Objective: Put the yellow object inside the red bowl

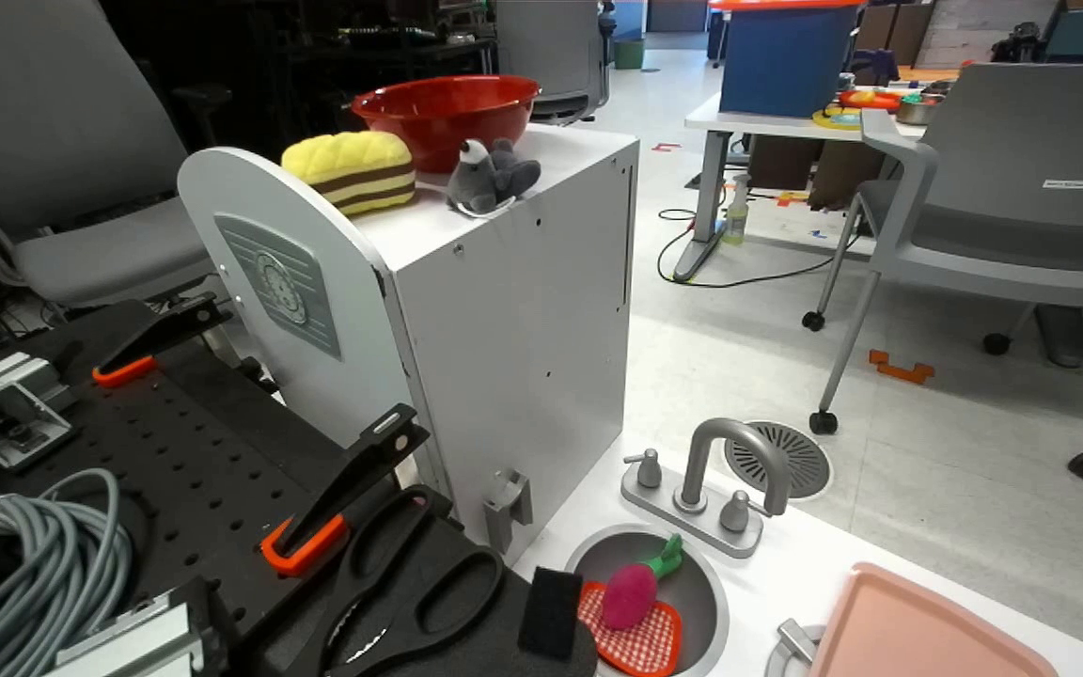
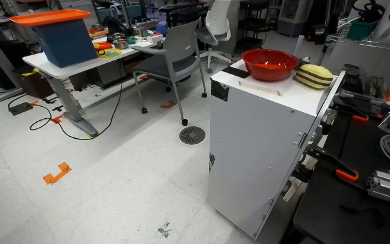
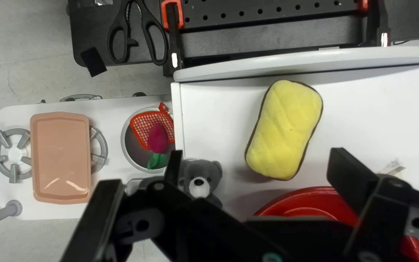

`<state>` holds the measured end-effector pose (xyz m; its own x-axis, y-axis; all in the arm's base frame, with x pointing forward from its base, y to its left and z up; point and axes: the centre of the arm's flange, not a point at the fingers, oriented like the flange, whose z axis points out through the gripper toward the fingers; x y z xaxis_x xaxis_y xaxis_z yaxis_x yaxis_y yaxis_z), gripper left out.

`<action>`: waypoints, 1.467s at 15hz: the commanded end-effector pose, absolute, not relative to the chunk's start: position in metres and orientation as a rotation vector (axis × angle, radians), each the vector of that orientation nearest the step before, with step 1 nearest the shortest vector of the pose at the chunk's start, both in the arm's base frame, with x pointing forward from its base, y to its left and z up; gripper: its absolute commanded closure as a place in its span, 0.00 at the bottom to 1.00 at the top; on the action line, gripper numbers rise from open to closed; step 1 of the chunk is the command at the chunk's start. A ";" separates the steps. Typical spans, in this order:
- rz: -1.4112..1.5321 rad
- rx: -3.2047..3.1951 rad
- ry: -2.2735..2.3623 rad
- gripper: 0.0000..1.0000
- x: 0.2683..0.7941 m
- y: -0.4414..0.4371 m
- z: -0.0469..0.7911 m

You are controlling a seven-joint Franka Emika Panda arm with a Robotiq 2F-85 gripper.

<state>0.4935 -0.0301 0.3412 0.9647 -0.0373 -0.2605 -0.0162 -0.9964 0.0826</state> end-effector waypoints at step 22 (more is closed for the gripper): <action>-0.504 2.969 -0.096 0.00 0.549 0.011 0.287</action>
<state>0.5363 0.0036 0.2854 0.9436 -0.0616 -0.3253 -0.0228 -0.9923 0.1218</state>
